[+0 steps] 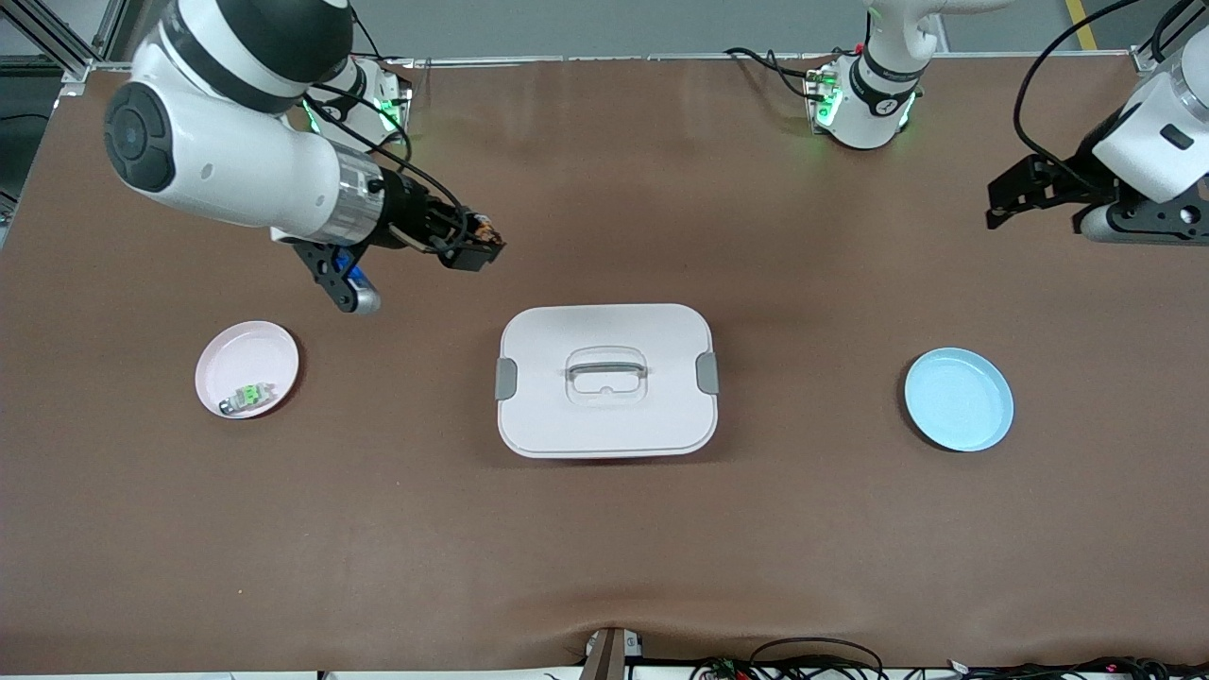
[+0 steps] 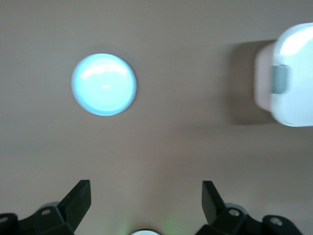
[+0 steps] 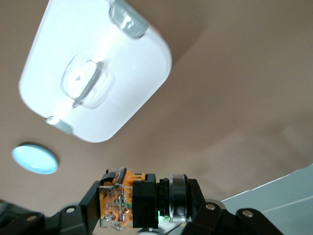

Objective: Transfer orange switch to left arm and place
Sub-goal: 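Lift the switch with the right gripper and carry it over the box, then bring the left gripper to the switch while the right gripper holds it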

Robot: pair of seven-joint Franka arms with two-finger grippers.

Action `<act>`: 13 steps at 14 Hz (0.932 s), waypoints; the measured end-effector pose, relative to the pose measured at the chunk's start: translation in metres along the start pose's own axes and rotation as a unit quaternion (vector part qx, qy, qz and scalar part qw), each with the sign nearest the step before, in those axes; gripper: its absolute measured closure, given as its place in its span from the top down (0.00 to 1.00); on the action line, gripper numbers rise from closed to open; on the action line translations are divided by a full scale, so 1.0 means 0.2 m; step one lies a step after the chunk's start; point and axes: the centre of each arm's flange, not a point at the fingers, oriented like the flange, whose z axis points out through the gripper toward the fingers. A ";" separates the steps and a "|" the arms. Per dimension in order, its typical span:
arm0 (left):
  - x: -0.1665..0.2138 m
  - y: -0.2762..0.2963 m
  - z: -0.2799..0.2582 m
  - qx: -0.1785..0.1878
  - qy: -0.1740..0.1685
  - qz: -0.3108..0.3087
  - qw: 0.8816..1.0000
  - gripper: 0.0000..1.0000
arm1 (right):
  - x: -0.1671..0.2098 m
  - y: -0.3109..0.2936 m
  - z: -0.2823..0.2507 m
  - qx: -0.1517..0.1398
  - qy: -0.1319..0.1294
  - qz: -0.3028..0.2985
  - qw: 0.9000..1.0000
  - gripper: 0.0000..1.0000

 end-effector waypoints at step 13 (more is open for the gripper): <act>0.11 0.54 0.24 -0.112 -0.008 0.012 0.994 1.00 | -0.43 -0.43 0.65 0.186 -0.091 0.179 0.962 0.73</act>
